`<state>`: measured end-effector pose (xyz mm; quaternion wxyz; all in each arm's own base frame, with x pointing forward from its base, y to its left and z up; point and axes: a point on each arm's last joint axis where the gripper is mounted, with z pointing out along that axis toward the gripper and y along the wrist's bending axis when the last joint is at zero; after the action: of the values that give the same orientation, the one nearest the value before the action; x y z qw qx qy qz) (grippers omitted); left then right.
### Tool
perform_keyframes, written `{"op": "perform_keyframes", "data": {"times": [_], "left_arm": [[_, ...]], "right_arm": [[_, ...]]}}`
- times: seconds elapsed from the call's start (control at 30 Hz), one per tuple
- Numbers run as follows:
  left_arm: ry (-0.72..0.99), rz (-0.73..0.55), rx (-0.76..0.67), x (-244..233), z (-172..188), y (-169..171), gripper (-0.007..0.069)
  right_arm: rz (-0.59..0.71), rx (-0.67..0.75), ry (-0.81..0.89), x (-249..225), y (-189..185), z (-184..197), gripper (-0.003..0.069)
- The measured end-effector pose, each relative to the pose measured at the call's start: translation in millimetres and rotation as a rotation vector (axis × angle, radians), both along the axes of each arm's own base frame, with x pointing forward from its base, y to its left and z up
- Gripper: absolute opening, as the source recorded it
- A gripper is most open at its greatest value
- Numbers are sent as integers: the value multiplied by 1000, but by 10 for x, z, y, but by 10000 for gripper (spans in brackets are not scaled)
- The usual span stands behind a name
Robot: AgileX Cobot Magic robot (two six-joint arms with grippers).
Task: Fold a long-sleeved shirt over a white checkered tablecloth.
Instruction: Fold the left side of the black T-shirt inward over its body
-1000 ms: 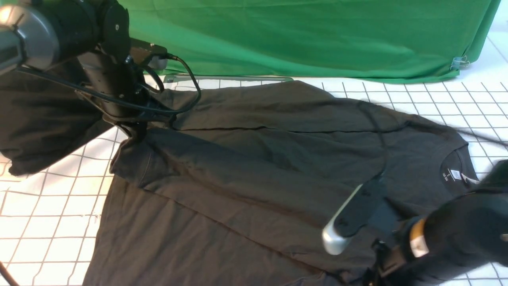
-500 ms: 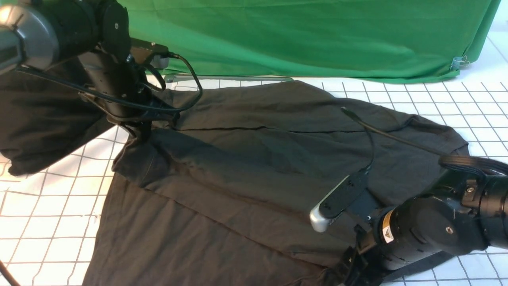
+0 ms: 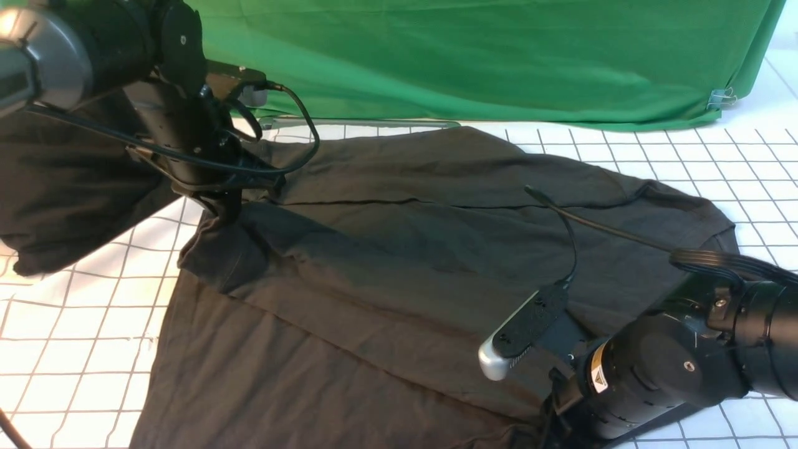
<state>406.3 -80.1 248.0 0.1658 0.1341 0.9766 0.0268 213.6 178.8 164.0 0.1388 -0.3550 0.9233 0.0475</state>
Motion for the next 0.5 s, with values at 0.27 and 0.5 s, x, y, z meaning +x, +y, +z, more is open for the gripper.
{"op": "perform_keyframes", "data": {"times": [0.27,0.5], "left_arm": [[37,3,9,-32,-11,9,23],[54,5,11,-47,-15,11,23]], "right_arm": [[4,-5,38,-298,18,220,29],[-46,1,75,-562,-60,191,29]]}}
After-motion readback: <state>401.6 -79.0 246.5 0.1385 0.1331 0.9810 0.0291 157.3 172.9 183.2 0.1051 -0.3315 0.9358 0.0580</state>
